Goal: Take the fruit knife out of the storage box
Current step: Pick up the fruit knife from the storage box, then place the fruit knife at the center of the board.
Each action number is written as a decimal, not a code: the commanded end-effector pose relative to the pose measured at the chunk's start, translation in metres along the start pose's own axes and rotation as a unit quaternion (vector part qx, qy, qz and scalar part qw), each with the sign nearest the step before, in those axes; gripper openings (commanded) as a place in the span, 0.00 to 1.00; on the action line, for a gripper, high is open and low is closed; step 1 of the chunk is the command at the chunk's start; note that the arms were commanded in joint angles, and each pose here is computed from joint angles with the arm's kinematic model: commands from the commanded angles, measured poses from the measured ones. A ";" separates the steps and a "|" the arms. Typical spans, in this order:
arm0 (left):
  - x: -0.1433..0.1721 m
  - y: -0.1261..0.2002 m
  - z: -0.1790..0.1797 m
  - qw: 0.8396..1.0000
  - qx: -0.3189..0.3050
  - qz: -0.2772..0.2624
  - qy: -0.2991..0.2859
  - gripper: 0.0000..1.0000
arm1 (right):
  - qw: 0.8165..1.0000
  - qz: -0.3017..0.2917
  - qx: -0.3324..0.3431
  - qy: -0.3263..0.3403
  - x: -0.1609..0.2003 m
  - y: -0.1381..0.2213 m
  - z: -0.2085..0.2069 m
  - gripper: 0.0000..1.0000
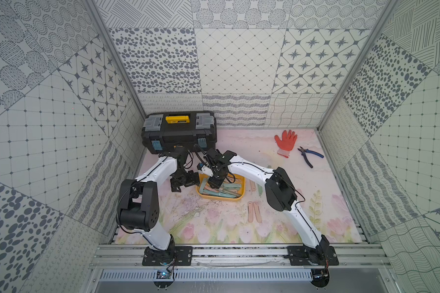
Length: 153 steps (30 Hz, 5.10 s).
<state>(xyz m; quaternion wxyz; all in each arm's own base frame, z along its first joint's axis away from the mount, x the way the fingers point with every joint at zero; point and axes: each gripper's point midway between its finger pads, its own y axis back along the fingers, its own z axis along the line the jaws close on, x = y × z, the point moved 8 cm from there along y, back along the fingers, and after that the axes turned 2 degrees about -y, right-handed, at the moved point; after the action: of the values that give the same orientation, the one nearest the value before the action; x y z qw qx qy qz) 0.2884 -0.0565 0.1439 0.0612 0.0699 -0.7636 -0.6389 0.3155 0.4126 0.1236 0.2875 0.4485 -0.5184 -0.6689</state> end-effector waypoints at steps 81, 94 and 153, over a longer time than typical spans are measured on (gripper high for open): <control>0.003 0.001 0.001 1.000 -0.006 0.013 0.011 0.95 | 0.818 -0.130 -0.138 -0.543 0.292 0.083 0.027 0.05; 0.004 0.002 0.002 1.000 -0.010 0.012 0.010 0.95 | 0.815 -0.092 -0.096 -0.563 0.307 0.062 0.020 0.11; 0.003 0.002 0.002 1.000 -0.014 0.012 0.009 0.96 | 0.875 -0.320 0.076 -0.356 0.189 0.214 -0.035 0.59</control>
<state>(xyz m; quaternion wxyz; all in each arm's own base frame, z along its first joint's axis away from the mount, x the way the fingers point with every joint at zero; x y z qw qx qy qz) 0.2884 -0.0569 0.1438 0.0610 0.0695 -0.7639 -0.6387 0.2271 0.1493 0.2580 -0.2117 0.2700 -0.4808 -0.8069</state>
